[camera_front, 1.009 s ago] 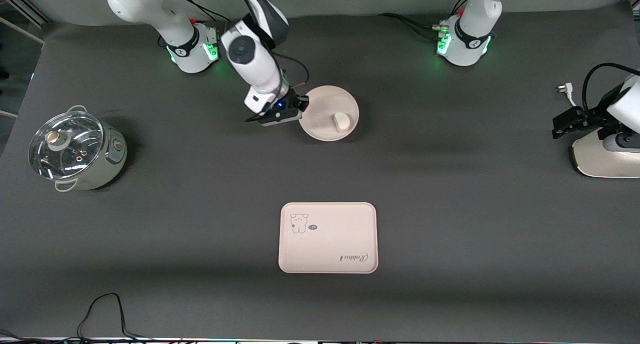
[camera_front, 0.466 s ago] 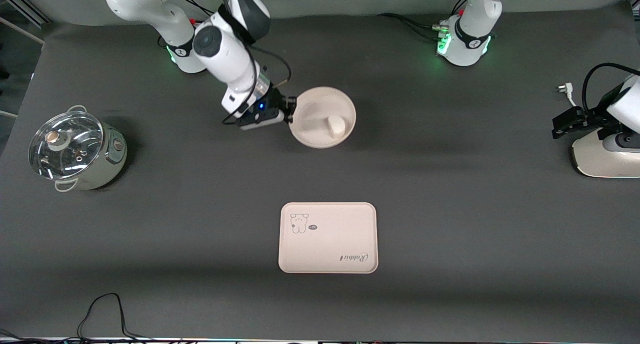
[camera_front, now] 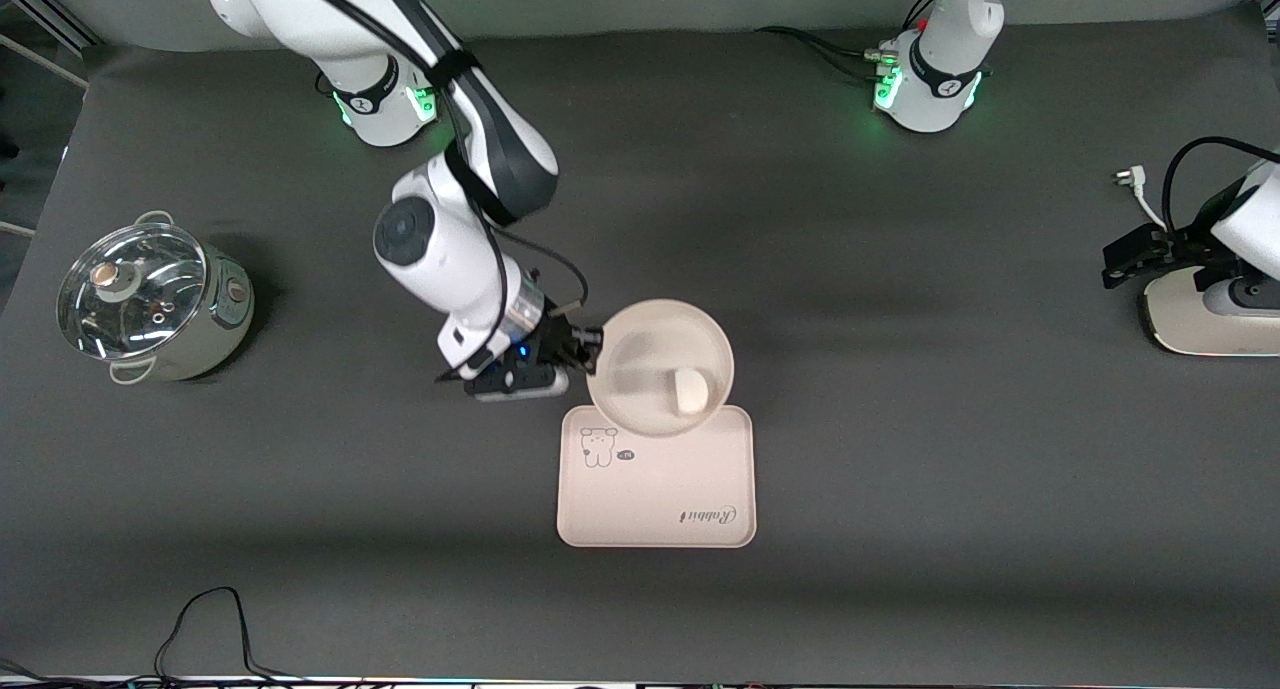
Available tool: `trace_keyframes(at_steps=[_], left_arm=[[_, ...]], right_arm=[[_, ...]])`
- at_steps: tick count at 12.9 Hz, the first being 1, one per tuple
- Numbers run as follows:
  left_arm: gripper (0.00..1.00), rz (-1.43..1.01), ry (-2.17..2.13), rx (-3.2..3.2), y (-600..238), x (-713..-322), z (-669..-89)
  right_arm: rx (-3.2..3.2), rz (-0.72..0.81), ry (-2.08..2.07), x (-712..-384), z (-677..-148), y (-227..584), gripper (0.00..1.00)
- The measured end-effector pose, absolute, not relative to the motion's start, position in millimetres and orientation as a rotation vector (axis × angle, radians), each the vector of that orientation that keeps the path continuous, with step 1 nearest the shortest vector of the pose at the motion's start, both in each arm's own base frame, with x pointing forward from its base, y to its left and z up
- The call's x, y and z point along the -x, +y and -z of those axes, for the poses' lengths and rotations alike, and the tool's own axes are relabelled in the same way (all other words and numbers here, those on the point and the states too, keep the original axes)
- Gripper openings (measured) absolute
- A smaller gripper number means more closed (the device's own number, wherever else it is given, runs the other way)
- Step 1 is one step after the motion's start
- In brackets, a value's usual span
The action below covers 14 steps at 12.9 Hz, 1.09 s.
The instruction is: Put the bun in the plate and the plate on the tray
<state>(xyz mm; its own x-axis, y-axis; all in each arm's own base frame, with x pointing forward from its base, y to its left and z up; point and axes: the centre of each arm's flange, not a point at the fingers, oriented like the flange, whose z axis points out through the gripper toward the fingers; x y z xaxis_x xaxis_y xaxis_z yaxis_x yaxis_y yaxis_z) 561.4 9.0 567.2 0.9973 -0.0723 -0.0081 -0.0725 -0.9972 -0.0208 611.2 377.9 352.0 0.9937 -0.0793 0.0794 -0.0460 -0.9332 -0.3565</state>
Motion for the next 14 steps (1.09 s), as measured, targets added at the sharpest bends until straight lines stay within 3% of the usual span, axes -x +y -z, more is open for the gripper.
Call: trace_keyframes(at_steps=[3,5,11,14], left_arm=[[1.00,-0.013,0.135,3.118,1,-562,-567],[1.00,-0.013,0.132,3.118,2,-562,-567],[1.00,-0.014,0.141,3.119,-1,-562,-566],[1.00,-0.002,0.143,3.118,-2,-563,-566]], right_arm=[[2.773,0.141,0.118,-669,-335,373,0.04],[2.776,0.145,0.135,-688,-319,367,0.04],[2.832,0.061,0.168,-690,-217,364,0.04],[2.838,0.044,0.168,-688,-202,366,0.04]])
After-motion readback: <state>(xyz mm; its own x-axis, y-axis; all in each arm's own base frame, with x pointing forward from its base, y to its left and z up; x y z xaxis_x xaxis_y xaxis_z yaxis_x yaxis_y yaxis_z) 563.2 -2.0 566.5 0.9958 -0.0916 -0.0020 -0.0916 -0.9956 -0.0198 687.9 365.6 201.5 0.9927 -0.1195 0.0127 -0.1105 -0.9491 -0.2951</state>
